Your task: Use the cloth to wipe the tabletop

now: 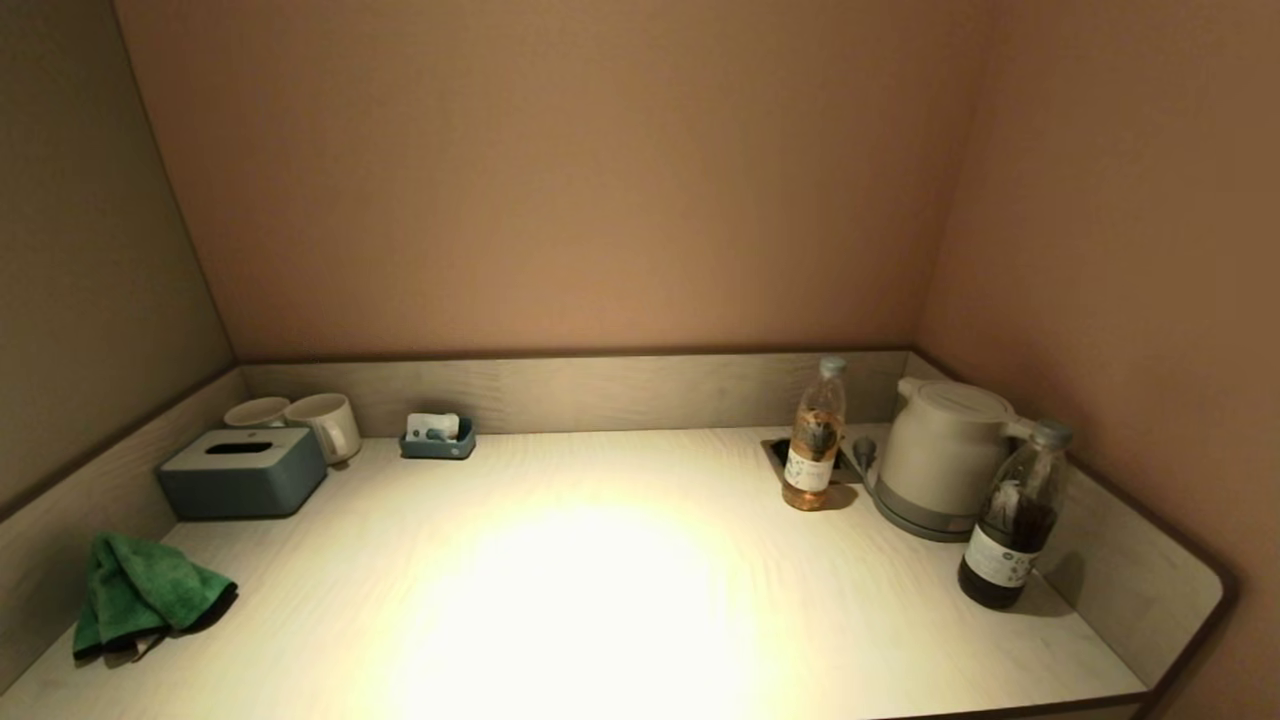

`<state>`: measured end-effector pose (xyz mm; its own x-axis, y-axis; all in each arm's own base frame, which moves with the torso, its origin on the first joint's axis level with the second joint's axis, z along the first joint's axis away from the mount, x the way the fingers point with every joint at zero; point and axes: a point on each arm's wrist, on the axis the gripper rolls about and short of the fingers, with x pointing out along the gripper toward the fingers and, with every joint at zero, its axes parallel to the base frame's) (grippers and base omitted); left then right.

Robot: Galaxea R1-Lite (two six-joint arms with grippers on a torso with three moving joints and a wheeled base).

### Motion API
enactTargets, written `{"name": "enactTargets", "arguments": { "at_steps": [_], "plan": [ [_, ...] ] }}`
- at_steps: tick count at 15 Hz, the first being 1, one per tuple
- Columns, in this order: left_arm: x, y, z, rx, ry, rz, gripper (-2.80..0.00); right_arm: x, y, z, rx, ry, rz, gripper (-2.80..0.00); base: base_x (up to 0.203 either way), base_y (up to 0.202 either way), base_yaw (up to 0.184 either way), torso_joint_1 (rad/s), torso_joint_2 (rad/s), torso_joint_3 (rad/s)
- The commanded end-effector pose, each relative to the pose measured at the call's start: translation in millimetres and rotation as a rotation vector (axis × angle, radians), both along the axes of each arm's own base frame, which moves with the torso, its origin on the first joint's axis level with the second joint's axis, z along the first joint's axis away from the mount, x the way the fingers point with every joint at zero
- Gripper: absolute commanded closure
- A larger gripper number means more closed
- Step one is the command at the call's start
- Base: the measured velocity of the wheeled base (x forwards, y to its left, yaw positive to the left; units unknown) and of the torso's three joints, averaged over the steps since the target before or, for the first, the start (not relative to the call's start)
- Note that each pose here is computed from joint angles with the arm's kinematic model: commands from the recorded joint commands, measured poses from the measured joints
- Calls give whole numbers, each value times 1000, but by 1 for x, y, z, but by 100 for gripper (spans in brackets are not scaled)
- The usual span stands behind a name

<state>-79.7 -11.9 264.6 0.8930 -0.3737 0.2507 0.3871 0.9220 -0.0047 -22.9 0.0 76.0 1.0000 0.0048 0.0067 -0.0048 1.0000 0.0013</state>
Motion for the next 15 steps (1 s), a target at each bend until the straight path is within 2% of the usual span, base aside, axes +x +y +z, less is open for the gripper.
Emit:
{"name": "enactTargets", "arguments": {
  "at_steps": [1,5,8,15],
  "plan": [
    [4,10,-3,-8,47,-20,0,0,0,0,0,1,1,0,0,0,0,0,0,0],
    [11,12,-16,-16,97,69,0,0,0,0,0,1,1,0,0,0,0,0,0,0],
    [23,12,-31,20,148,112,0,0,0,0,0,1,1,0,0,0,0,0,0,0],
    [25,11,-35,1,158,229,0,0,0,0,0,1,1,0,0,0,0,0,0,0]
  ]
}}
